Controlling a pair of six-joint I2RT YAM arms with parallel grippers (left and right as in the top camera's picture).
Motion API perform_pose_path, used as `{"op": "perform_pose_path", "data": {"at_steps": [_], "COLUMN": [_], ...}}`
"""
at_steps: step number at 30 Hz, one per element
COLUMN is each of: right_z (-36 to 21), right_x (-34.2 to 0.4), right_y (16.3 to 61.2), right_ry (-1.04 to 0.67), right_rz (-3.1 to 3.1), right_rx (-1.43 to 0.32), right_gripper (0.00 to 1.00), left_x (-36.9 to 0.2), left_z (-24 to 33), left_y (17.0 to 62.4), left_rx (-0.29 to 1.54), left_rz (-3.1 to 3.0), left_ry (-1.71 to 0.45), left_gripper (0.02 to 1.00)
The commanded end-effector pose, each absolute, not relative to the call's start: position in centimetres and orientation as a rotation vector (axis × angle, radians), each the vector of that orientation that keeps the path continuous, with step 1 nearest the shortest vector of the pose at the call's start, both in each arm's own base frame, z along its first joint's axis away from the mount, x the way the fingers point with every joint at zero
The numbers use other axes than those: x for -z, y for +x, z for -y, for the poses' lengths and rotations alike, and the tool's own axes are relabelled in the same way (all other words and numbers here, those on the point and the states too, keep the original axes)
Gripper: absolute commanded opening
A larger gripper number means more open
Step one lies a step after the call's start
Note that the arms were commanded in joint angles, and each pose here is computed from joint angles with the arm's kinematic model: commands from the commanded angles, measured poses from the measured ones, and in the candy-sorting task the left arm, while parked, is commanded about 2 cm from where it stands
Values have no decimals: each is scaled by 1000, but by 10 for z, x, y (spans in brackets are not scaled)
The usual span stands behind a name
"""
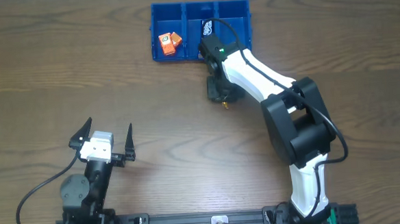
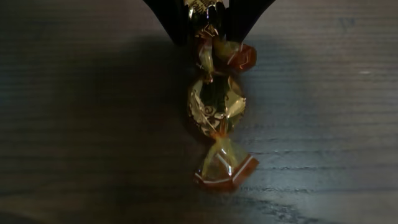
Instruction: Sort Candies Into Trays
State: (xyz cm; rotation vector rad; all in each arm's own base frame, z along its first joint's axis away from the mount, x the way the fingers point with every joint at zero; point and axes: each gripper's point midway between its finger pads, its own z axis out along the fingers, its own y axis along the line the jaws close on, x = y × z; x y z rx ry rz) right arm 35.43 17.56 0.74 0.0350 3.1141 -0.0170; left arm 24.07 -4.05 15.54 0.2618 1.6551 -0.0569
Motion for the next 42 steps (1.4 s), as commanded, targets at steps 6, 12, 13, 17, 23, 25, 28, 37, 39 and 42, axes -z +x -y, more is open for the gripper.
{"op": "perform_pose_path", "data": {"at_steps": [6,12,13,17,23,25,28,37,39,42], "right_z": [-154,-133,-131,-132,-131,-130,-128,-128,-129,-133], "right_x": [-172,-216,-213,-185,-123,-111,-102,-101,-106,-123], "right_y": [424,499,505,523,525,522,518,517,518,515], "right_ry": [89,127,121,97,83,83,76,74,74,66], "right_rz": [-2645,-2326,-2317,-2328,-2447,-2477,-2508,-2514,-2506,-2508], "right_rx": [-2,59,64,91,152,166,184,186,175,137], "right_gripper": [38,38,38,38,38,38,235,967,998,998], "left_x": [-138,-138,-138,-138,-138,-138,-138,-138,-138,-138], "left_z": [41,41,41,41,41,41,41,41,41,41], "left_y": [240,240,240,240,240,240,240,240,240,240], "left_rx": [56,56,56,57,56,56,56,56,56,57], "left_rz": [-1698,-1699,-1699,-1698,-1699,-1699,-1699,-1699,-1699,-1699], "left_ry": [274,274,274,273,274,274,274,274,274,273], "left_gripper": [996,996,996,996,996,996,996,996,996,996]}}
